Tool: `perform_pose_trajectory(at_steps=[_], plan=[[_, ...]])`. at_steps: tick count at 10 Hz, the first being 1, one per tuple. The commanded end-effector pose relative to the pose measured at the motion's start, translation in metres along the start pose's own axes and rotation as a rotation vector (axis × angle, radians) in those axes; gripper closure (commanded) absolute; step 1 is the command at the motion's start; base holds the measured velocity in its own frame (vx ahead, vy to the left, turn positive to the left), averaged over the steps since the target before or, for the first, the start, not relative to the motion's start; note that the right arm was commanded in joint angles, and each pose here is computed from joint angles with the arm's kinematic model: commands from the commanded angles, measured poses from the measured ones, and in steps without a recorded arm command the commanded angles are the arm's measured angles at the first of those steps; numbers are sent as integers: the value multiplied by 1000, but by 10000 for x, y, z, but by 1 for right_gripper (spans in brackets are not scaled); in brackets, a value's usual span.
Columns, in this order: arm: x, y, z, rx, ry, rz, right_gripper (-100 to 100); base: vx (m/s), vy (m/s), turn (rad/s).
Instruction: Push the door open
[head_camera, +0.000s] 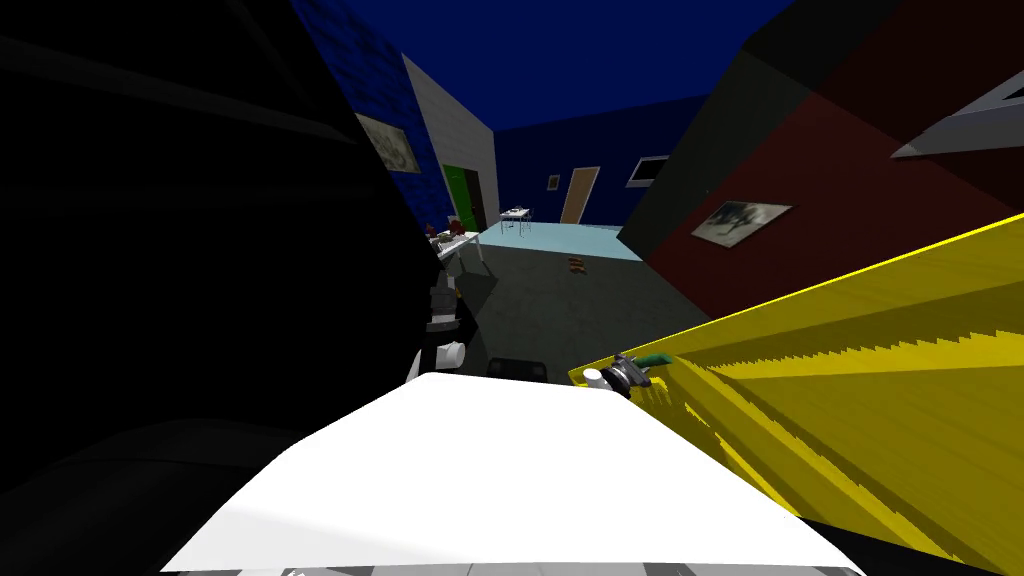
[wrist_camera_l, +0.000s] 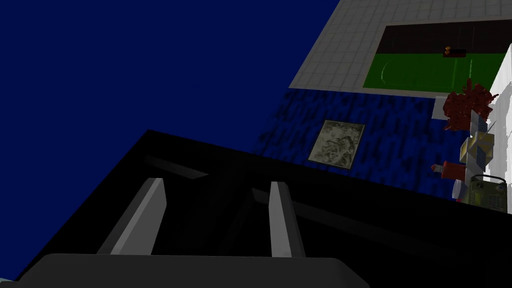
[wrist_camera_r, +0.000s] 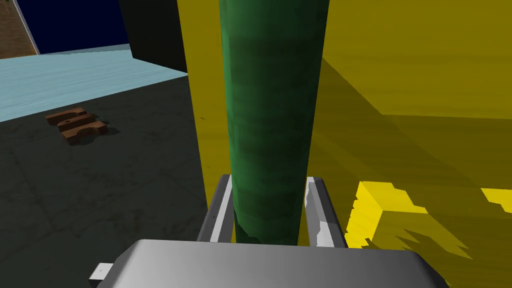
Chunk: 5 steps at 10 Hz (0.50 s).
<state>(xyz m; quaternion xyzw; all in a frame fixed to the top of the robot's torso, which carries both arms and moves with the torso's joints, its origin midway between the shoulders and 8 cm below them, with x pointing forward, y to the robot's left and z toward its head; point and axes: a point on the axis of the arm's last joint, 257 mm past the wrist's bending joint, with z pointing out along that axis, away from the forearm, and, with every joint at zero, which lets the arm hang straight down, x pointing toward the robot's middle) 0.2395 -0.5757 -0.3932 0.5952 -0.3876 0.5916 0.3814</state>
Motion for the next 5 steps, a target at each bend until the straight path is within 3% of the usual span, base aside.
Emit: perform_pose_trajectory(at_steps=[1,4,5], plan=[[38,234,73,-47,15,-8,100,213,-49,-63],[21,354,72,-78,10,-4,100,186,-64,-63],[-5,309,61,-67,2,-3,100,75,-39,-20]])
